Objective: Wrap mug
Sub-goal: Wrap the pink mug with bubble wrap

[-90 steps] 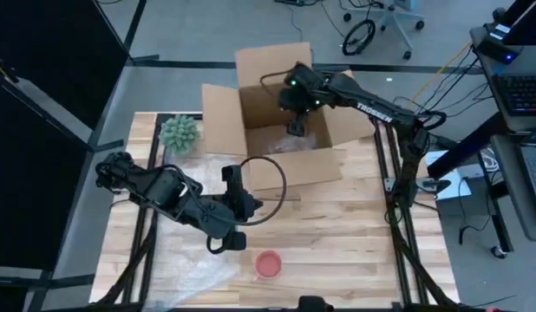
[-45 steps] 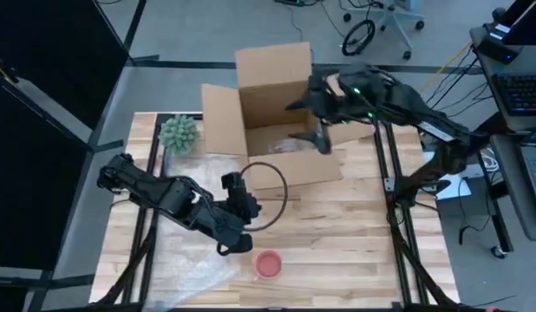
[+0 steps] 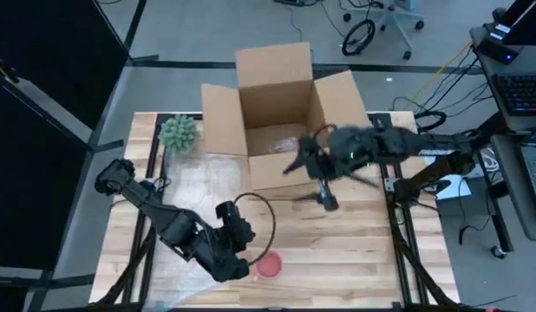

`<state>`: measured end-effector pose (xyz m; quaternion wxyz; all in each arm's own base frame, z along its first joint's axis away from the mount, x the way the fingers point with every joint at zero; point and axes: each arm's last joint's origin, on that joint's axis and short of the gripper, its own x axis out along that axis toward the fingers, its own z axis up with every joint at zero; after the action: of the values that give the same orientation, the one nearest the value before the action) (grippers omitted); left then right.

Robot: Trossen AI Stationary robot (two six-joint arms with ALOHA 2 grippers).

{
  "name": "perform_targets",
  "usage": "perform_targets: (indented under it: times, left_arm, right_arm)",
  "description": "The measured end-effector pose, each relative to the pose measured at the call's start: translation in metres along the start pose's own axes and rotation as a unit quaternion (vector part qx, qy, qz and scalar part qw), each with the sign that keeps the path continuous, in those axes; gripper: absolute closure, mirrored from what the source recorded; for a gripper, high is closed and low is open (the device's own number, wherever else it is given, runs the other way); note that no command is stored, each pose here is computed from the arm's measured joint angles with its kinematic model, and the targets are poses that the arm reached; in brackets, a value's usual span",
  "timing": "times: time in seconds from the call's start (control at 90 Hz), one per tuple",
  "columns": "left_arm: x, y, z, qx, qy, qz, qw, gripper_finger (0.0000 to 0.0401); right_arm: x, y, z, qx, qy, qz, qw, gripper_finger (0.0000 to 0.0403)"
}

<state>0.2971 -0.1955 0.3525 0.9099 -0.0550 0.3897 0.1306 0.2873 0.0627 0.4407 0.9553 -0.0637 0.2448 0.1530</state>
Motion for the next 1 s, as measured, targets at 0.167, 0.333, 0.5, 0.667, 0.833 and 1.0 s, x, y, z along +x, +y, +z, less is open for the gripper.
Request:
perform_targets:
  times: [0.167, 0.333, 0.5, 0.667, 0.833, 1.0]
  left_arm:
    - [0.003, -0.008, -0.019, -0.039, 0.018, 0.004, 0.999, 0.0401]
    - [0.014, -0.009, -0.039, -0.090, 0.047, 0.017, 0.995, 0.0401]
    - [0.027, -0.013, -0.063, -0.129, 0.084, 0.021, 0.988, 0.0401]
    - [0.045, -0.009, -0.093, -0.157, 0.107, 0.050, 0.980, 0.0401]
    - [0.063, -0.004, -0.127, -0.176, 0.150, 0.065, 0.971, 0.0401]
    - [0.077, -0.004, -0.158, -0.186, 0.159, 0.048, 0.968, 0.0401]
  right_arm:
    - [0.012, 0.044, -0.009, -0.001, 0.025, 0.006, 1.000, 0.0080]
    - [0.031, 0.084, -0.036, 0.038, 0.066, 0.038, 0.996, 0.0080]
    - [0.064, 0.115, -0.081, 0.118, 0.096, 0.060, 0.986, 0.0080]
    - [0.107, 0.127, -0.117, 0.168, 0.074, 0.056, 0.981, 0.0080]
    - [0.148, 0.122, -0.121, 0.171, 0.023, 0.024, 0.985, 0.0080]
    - [0.188, 0.109, -0.112, 0.163, 0.069, -0.009, 0.984, 0.0082]
